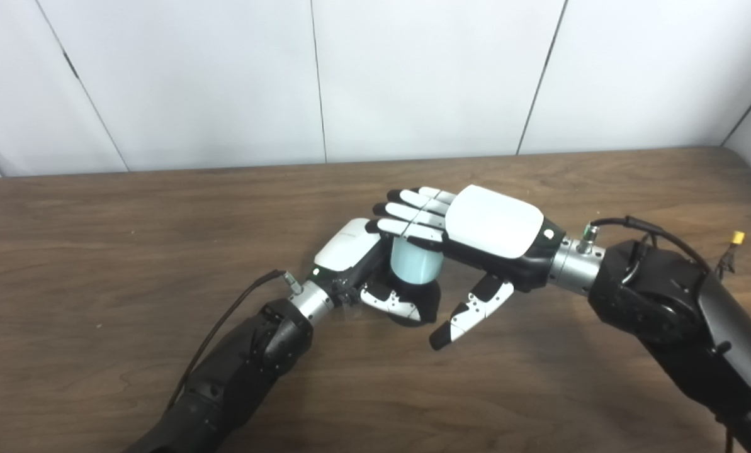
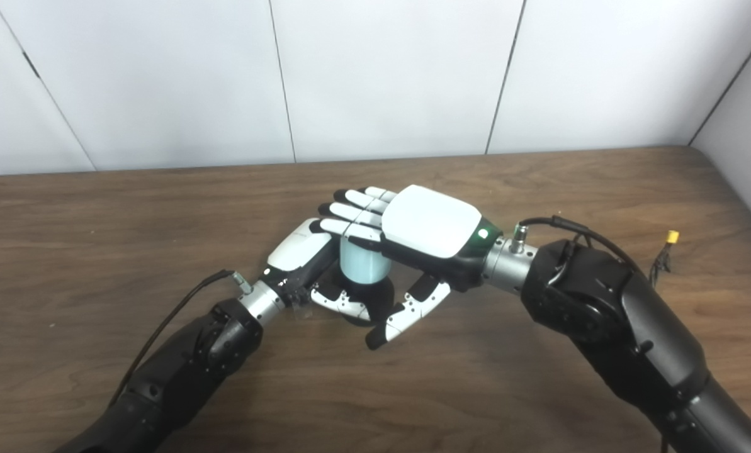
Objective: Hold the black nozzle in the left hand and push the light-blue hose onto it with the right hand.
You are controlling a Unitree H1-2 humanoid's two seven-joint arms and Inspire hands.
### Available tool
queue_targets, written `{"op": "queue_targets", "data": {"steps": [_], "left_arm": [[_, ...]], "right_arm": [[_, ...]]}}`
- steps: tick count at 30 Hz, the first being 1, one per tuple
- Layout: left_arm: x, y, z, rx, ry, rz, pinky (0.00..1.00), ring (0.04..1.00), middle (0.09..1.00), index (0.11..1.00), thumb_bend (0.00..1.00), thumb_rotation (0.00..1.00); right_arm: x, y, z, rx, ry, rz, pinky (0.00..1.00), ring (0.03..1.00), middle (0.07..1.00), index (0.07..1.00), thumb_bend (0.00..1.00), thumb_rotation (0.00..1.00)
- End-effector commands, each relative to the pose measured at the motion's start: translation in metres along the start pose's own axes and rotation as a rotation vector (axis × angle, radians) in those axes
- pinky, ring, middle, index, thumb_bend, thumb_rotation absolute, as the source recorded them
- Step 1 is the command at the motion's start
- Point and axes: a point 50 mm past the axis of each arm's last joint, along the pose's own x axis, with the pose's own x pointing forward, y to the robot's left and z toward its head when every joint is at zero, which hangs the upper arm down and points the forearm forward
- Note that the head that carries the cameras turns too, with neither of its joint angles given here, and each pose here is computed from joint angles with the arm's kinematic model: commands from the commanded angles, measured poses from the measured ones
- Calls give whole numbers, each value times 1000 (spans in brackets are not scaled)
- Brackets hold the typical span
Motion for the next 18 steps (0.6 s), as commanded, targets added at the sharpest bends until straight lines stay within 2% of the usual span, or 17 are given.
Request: {"op": "queue_targets", "data": {"steps": [1,6,8,17,18], "left_arm": [[-62,-68,-23,-33,190,-243,353,418,495,495,503,0],[-61,-70,-22,-38,181,-237,352,417,496,497,502,0],[-61,-70,-22,-41,180,-237,356,419,497,495,503,0],[-62,-71,-23,-43,189,-238,356,417,498,495,502,0],[-62,-71,-23,-38,191,-241,355,416,497,497,502,0]], "right_arm": [[-4,27,11,67,-51,149,942,975,956,922,824,904],[2,30,25,113,-114,156,896,954,933,900,843,887],[4,31,29,114,-122,163,908,956,936,904,844,876],[5,32,28,121,-105,161,913,964,945,922,846,892],[5,31,26,123,-93,137,909,968,954,934,847,887]]}}
